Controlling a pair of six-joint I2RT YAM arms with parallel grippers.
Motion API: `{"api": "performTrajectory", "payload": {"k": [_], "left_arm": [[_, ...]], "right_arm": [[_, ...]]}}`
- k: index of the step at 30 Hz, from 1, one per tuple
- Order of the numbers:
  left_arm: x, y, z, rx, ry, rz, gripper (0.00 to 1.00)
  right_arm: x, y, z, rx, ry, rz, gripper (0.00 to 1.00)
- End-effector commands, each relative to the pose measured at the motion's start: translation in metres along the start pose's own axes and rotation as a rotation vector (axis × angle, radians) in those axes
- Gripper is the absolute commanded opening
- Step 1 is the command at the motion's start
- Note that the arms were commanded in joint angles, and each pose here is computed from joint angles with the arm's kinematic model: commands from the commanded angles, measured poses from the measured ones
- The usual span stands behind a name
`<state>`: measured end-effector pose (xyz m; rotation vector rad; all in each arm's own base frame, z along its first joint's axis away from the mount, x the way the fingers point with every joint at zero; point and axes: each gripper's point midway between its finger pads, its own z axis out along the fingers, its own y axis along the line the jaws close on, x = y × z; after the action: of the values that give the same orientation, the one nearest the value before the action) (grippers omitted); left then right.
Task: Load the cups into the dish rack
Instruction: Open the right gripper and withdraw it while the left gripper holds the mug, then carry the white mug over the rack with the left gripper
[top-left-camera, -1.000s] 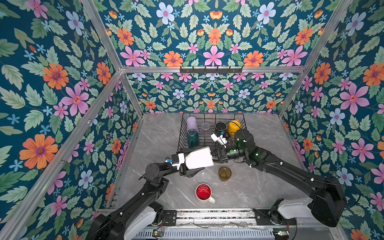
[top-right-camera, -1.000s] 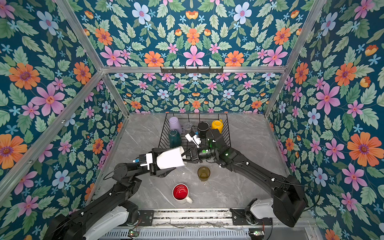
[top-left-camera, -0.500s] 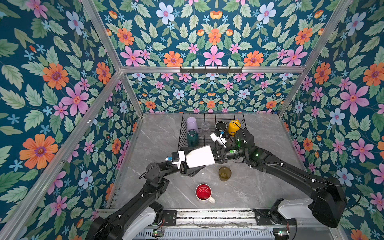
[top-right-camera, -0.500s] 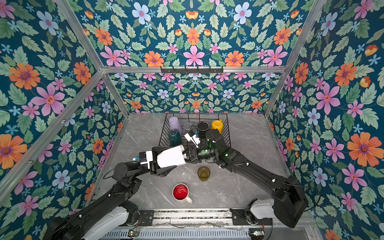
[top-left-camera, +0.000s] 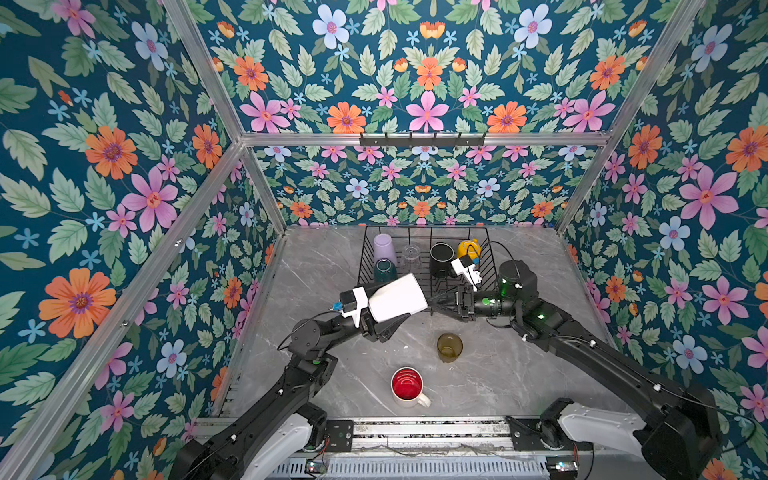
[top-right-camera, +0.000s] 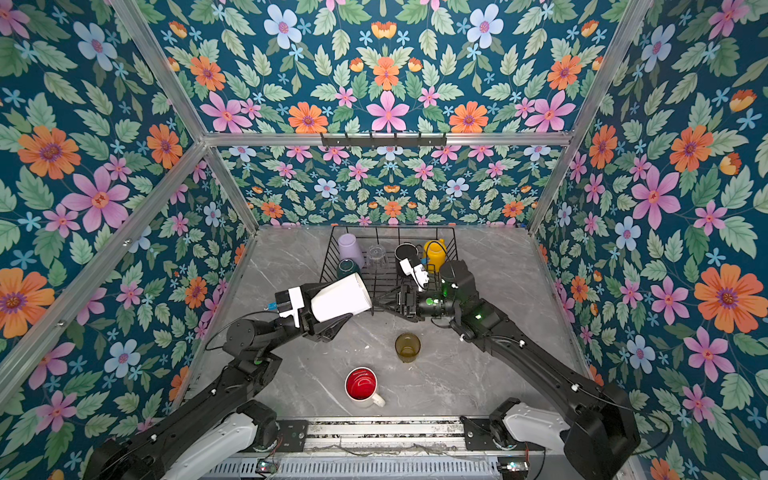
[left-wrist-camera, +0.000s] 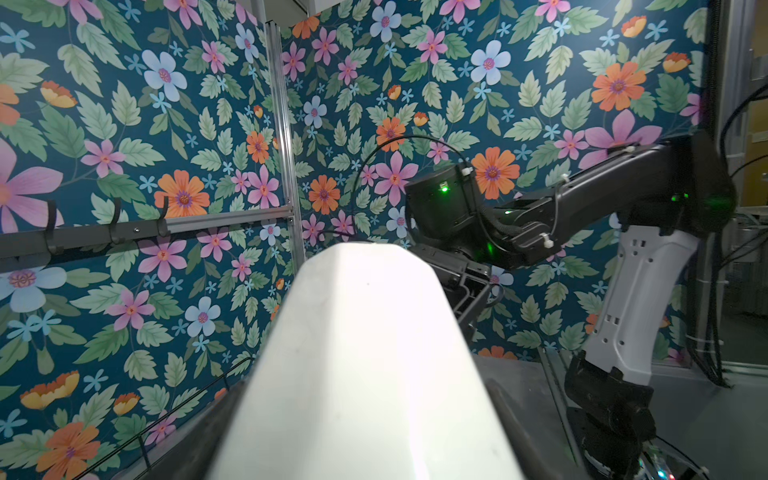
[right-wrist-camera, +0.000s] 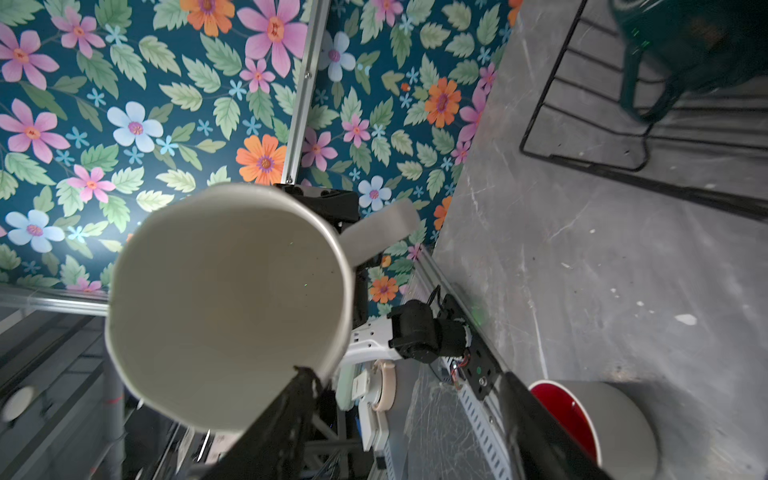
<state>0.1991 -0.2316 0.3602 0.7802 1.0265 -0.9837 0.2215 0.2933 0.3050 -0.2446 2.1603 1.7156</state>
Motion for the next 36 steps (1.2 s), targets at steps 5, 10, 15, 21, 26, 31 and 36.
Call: {"api": "performTrajectory", "payload": {"k": [5, 10, 15, 21, 26, 31, 36], "left_arm": [[0.027, 0.049, 0.021, -0.189, 0.264, -0.128, 0.0], [0.044, 0.076, 0.031, -0.289, 0.408, -0.202, 0.0], [0.07, 0.1, 0.042, -0.36, 0.568, -0.307, 0.0], [0.097, 0.117, 0.053, -0.405, 0.68, -0.411, 0.0], [0.117, 0.127, 0.055, -0.473, 0.778, -0.448, 0.0], [0.132, 0.129, 0.058, -0.506, 0.854, -0.433, 0.0], [0.154, 0.131, 0.058, -0.547, 0.957, -0.429, 0.0]], "right_arm": [[-0.017, -0.04, -0.053, 0.358, -0.25, -0.146, 0.9], [-0.021, -0.05, -0.079, 0.457, -0.366, -0.183, 0.95], [-0.016, -0.052, -0.09, 0.484, -0.389, -0.205, 0.97], [-0.011, -0.055, -0.098, 0.502, -0.403, -0.223, 0.99], [-0.008, -0.059, -0.103, 0.516, -0.415, -0.225, 0.99], [-0.006, -0.062, -0.103, 0.523, -0.412, -0.229, 0.99], [-0.006, -0.065, -0.102, 0.531, -0.405, -0.23, 0.99]]}}
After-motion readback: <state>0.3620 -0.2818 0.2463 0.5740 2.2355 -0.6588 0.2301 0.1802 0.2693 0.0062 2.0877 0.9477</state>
